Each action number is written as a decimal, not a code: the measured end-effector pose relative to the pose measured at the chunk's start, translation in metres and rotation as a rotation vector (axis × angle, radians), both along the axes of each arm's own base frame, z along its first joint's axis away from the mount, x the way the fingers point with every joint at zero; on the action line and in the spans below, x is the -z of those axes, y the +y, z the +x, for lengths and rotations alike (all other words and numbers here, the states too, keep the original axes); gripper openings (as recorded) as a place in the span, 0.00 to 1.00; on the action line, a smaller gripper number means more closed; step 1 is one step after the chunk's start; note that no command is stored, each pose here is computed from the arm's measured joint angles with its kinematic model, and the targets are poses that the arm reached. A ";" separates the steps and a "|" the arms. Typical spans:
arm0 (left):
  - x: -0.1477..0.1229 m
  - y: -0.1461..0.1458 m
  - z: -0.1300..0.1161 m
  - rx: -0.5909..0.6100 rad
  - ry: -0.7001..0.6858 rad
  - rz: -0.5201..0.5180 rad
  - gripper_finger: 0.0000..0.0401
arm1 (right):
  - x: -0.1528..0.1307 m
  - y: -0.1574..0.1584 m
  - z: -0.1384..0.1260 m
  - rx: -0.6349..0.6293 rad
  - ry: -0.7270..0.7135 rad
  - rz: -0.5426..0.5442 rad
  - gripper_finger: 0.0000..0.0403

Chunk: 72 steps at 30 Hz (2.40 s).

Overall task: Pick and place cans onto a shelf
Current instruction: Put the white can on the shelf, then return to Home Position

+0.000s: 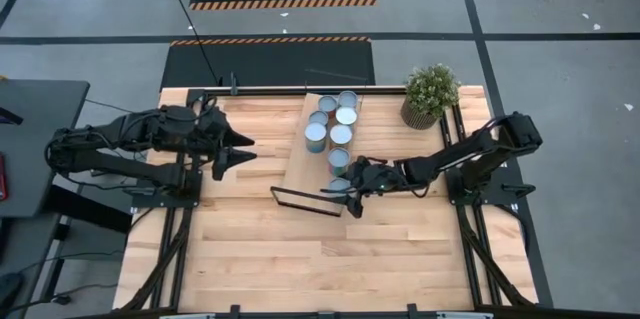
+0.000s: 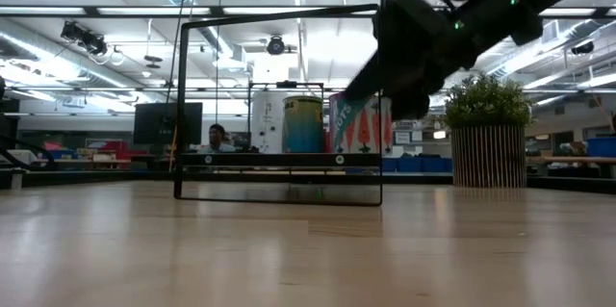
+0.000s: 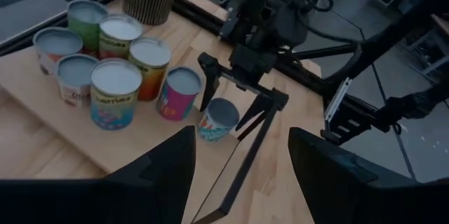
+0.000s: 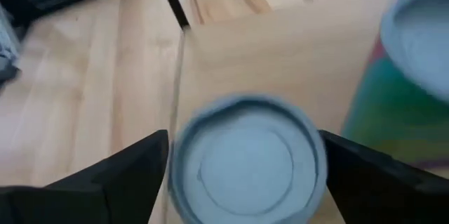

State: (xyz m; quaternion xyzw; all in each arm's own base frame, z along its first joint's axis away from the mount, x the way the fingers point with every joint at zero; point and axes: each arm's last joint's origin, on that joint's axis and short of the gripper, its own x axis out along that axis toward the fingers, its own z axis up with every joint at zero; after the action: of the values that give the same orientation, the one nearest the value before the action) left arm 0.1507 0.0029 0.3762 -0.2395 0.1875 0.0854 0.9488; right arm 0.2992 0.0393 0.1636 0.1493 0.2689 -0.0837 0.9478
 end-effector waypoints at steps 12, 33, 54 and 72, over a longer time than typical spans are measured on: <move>0.000 -0.002 0.000 0.011 -0.001 -0.001 0.58 | -0.016 0.001 -0.011 0.003 0.009 -0.046 0.87; 0.000 -0.002 0.000 0.009 -0.004 -0.005 0.58 | -0.019 0.006 -0.054 0.115 0.219 -0.159 0.87; 0.006 -0.001 -0.004 0.009 -0.075 0.056 0.58 | -0.023 -0.004 -0.056 0.188 0.206 -0.013 0.87; 0.087 0.007 -0.040 -0.157 -0.401 -0.104 0.58 | -0.089 -0.016 -0.122 0.327 -0.234 0.025 0.87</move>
State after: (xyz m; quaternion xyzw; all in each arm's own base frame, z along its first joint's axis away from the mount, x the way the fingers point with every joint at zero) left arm 0.1105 0.0094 0.2887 -0.3144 -0.0202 0.0998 0.9438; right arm 0.1774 0.0233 0.2530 0.2112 0.1300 -0.2155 0.9445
